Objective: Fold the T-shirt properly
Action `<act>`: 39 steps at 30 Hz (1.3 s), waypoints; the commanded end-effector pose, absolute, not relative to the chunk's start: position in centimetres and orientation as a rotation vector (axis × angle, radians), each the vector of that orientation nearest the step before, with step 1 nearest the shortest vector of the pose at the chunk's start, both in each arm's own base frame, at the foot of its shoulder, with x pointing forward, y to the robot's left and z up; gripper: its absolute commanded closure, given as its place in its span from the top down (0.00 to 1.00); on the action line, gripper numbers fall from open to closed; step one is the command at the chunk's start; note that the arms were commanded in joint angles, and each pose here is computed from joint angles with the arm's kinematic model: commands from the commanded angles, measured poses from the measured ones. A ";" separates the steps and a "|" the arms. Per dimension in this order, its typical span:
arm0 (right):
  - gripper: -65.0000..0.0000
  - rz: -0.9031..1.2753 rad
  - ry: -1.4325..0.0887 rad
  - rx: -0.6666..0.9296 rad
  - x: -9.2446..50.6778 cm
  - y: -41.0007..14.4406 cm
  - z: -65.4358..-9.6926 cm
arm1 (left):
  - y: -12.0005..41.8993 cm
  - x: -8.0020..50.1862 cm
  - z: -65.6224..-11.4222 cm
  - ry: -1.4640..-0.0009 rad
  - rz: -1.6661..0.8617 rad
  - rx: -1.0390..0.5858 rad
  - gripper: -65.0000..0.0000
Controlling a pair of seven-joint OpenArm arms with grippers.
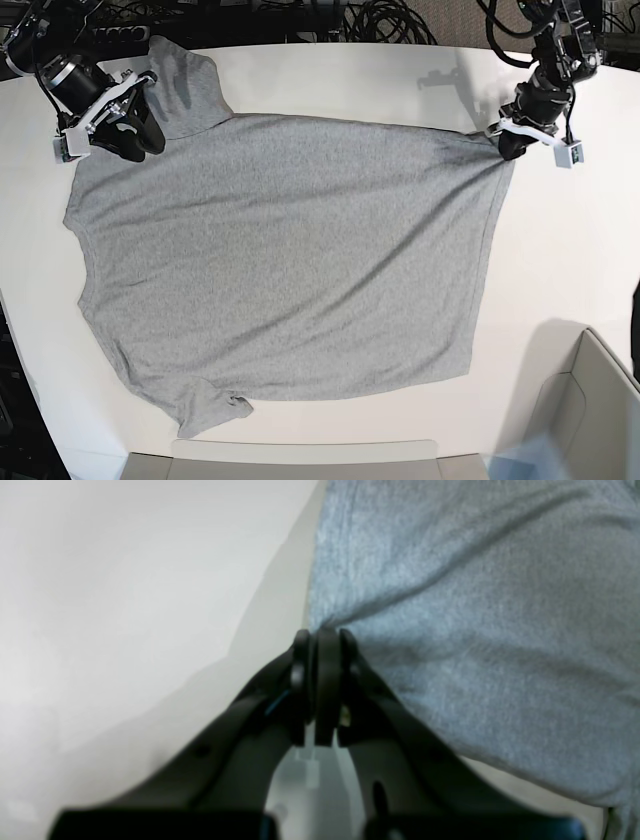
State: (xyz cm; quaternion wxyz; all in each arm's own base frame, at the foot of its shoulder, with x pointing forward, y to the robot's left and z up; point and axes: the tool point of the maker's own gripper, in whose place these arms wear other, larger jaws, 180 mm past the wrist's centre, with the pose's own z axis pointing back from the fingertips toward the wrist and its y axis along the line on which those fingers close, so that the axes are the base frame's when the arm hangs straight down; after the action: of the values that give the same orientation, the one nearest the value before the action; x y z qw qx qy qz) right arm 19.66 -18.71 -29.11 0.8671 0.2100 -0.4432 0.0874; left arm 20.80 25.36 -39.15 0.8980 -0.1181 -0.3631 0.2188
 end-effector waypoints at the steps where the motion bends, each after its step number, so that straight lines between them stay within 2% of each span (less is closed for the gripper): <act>1: 0.34 0.210 -0.975 0.445 20.0 -18.5 -27.9 | 25.6 21.4 -38.2 -0.792 0.438 -0.242 0.00; 6: 0.34 0.065 -0.978 0.499 20.9 -18.4 -27.6 | 24.3 21.6 -38.6 -0.776 0.409 -0.267 0.00; 12: 0.34 -0.075 -0.926 0.781 21.8 -13.3 -26.7 | 24.1 21.6 -38.6 -0.775 0.411 -0.271 0.00; 14: 0.34 -0.059 -0.928 0.809 21.9 -12.7 -26.3 | 24.1 21.6 -38.6 -0.775 0.411 -0.271 0.00; 21: 0.34 0.199 -1.040 0.768 22.3 -11.7 -24.8 | 24.3 21.6 -38.6 -0.775 0.408 -0.268 0.00; 26: 0.34 0.231 -0.988 0.746 22.3 -11.6 -25.7 | 24.3 21.6 -38.6 -0.775 0.408 -0.268 0.00; 29: 0.34 0.213 -0.994 0.803 22.5 -11.3 -24.8 | 24.3 21.7 -38.5 -0.777 0.407 -0.267 0.00; 34: 0.34 0.067 -0.965 0.906 23.3 -12.0 -25.0 | 24.3 21.7 -38.5 -0.778 0.407 -0.269 0.00; 39: 0.34 0.168 -1.046 0.862 23.2 -12.8 -24.5 | 24.3 21.7 -38.4 -0.780 0.406 -0.269 0.00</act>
State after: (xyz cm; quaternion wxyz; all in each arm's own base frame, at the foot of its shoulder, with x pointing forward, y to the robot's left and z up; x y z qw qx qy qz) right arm 22.85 -12.76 -25.79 0.7897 0.3969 -0.4628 0.0692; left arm 21.12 23.98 -39.41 0.9019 -0.1309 -0.3579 0.2032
